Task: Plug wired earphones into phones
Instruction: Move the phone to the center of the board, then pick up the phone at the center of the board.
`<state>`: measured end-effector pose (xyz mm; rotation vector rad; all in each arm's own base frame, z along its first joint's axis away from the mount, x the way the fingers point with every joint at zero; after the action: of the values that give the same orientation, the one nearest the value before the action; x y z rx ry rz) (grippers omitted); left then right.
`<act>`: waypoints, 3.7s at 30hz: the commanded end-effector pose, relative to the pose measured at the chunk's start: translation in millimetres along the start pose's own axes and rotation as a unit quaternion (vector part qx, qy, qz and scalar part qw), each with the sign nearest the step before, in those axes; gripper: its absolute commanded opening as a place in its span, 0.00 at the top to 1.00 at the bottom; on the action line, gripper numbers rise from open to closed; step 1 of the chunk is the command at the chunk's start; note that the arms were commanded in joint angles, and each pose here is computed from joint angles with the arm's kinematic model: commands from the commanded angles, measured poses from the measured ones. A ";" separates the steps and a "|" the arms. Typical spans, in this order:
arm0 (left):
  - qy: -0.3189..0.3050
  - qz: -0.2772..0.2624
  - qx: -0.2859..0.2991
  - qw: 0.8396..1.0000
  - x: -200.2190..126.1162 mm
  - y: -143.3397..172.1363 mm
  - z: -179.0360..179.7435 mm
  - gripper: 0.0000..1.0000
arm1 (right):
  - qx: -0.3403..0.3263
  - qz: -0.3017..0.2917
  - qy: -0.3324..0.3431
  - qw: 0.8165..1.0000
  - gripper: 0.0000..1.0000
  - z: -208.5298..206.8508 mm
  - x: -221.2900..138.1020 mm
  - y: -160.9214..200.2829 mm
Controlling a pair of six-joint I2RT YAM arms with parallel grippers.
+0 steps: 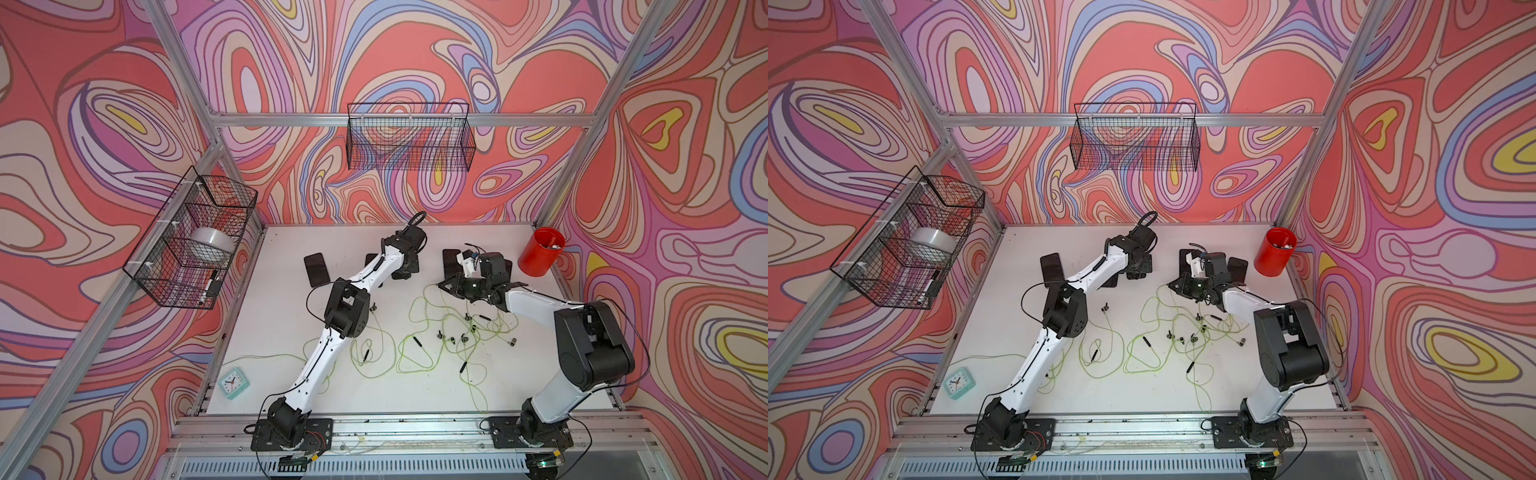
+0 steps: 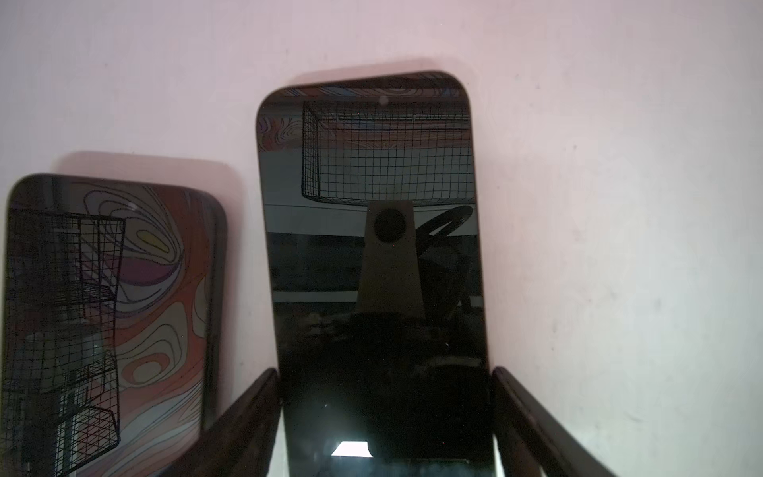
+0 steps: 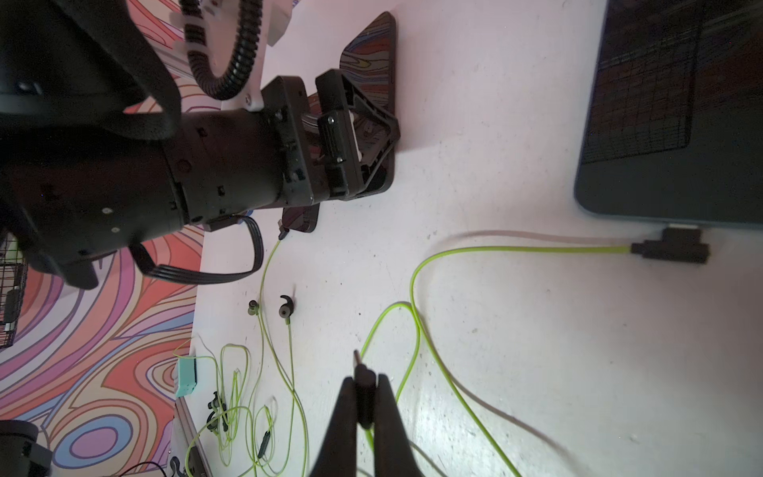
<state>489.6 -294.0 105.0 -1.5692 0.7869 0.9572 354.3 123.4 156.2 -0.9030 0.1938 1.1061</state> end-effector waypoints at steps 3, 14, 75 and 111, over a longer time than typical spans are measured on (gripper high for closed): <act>-0.052 0.083 0.018 0.995 25.5 35.3 17.3 0.24 | -0.024 0.002 -0.009 1.000 1.00 3.9 1.5 -3.7; -0.046 0.130 0.035 0.990 -5.5 66.9 37.1 0.28 | -0.028 0.005 -0.001 1.000 1.00 3.8 -2.1 1.1; 0.008 0.163 -0.008 0.987 -83.3 55.6 50.7 0.54 | -0.065 0.058 -0.018 0.996 1.00 25.5 9.8 24.7; -0.055 0.250 0.020 0.966 -5.9 94.2 55.7 0.33 | -0.077 0.067 0.005 0.995 1.00 23.9 10.8 32.2</act>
<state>400.4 -261.7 108.7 -1.3700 1.1160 1.2567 331.2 153.3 153.0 -1.0259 0.1668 1.2452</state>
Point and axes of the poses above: each gripper's point midway between its finger pads, its own x axis out along the fingers, its own z axis along the line the jaws close on, y = z × x, the point moved 9 cm from there along -x, back along the fingers, and after that the axes turned 7 degrees about -x, right-handed, at the moved point
